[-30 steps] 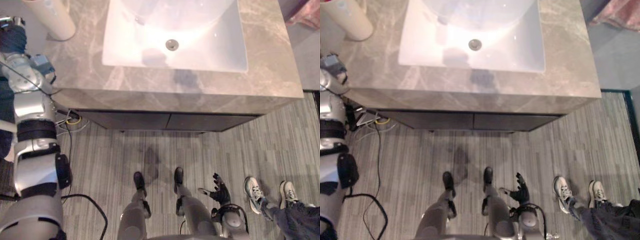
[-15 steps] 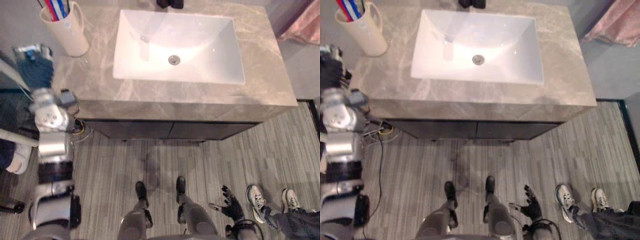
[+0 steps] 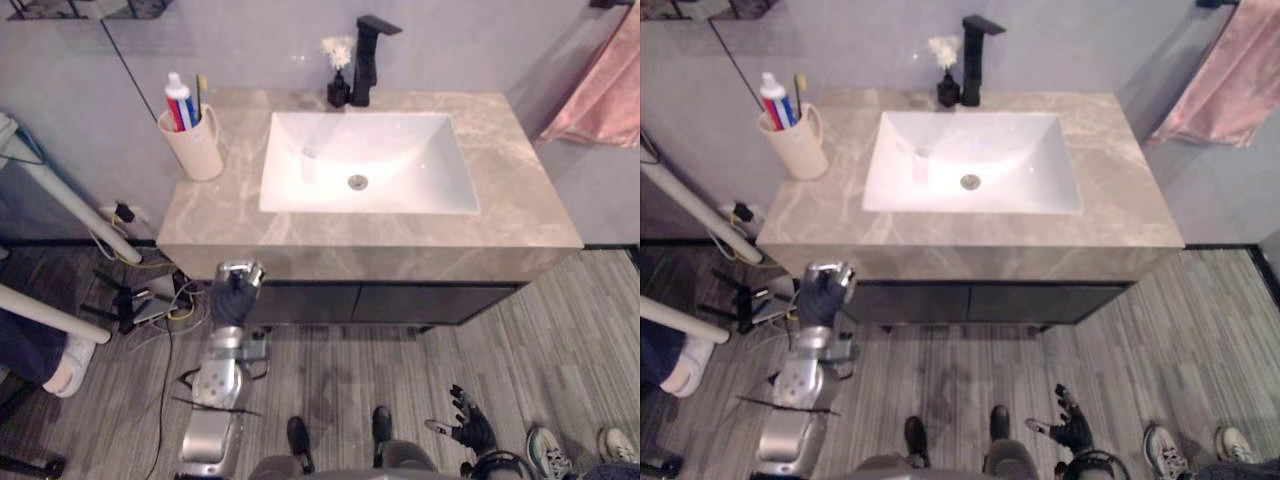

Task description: Organize washtable

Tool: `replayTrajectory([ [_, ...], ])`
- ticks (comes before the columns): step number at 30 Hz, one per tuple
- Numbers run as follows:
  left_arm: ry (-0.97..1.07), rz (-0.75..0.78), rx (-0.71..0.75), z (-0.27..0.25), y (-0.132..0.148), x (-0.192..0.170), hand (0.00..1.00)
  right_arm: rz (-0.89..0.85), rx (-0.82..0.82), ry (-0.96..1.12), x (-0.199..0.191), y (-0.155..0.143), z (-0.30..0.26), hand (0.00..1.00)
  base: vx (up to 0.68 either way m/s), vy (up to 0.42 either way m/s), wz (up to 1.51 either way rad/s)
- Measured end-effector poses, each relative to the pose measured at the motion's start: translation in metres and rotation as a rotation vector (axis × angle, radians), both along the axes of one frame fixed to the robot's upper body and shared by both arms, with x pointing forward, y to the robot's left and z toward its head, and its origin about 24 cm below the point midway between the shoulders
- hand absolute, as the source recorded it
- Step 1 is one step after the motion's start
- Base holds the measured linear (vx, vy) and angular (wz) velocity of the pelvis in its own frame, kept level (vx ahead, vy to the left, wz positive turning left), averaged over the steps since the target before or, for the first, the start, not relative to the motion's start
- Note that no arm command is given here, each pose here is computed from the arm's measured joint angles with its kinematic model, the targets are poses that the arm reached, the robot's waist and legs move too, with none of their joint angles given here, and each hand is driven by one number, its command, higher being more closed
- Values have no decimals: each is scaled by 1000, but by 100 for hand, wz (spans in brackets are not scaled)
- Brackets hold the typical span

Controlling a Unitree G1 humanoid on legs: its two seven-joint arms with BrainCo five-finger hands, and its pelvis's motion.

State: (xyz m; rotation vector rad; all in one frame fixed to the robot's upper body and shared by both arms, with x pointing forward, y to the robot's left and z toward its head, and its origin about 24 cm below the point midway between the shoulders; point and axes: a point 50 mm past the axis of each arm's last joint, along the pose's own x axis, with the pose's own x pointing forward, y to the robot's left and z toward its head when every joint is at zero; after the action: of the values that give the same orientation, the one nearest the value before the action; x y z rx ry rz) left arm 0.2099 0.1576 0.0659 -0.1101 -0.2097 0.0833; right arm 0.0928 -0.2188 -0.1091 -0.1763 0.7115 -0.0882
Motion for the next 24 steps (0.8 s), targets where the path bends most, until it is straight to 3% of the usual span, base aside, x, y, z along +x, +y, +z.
replayTrajectory([
  [11,-21,-153,-48,4,-32,-4,100,27,46,32,-9,17,-6,0,73,-15,10],
  [15,-31,-228,-59,6,-49,0,100,-61,92,53,-24,31,-9,0,190,-39,79],
  [24,-168,-295,-189,39,-68,4,100,-99,83,-200,14,24,31,0,80,59,15],
])
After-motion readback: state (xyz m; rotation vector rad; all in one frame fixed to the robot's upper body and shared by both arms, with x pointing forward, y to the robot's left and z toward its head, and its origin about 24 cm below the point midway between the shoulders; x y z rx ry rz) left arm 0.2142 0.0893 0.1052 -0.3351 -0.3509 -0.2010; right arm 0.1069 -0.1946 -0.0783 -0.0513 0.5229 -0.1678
